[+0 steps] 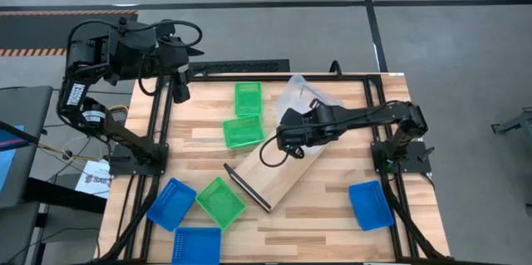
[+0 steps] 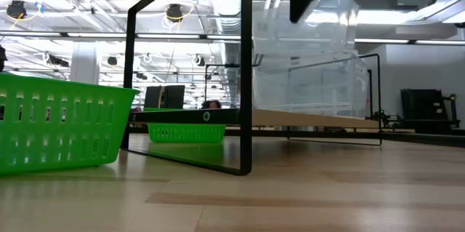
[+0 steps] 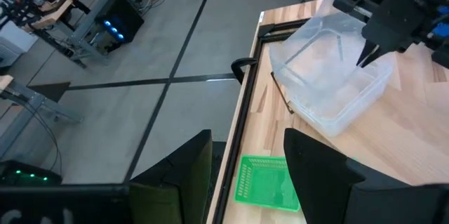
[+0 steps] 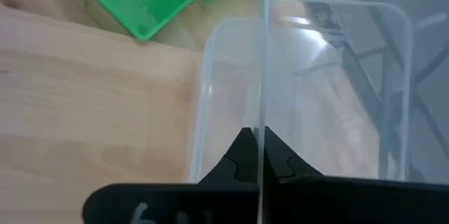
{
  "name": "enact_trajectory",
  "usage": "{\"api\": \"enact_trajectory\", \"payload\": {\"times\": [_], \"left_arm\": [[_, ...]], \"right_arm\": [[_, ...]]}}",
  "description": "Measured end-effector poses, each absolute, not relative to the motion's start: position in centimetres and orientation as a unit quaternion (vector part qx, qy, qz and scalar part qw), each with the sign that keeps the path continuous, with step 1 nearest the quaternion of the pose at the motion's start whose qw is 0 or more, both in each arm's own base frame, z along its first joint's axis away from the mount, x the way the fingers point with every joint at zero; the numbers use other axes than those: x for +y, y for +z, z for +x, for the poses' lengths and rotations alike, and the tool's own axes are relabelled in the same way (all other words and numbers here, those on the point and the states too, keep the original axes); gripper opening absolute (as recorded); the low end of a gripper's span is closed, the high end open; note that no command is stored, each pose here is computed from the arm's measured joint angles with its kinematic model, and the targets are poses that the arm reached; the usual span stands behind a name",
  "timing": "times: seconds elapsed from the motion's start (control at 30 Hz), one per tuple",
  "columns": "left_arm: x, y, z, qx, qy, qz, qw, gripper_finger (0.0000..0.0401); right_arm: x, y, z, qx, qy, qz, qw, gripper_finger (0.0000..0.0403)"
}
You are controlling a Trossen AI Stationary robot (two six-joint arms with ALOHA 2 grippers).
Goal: Stack baskets on shelf by color
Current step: Stack the transparent bin on the other transparent bins on the shelf
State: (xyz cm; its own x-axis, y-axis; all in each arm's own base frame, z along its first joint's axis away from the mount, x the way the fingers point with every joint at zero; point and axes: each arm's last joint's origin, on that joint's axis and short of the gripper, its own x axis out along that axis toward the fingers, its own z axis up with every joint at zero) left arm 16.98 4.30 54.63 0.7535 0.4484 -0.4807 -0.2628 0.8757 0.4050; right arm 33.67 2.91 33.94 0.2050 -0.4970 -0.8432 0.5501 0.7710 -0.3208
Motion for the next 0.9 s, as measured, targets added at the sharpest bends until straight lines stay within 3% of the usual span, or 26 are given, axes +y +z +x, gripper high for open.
{"api": "enact_trajectory", "payload": {"times": [0.9], "left_arm": [[4.3, 54.6, 17.0, 0.292, 0.195, 0.153, 0.924, 0.0168]], "right_arm": [[2.6, 30.9, 34.3, 0.557, -0.311, 0.04, 0.769, 0.0009]]}}
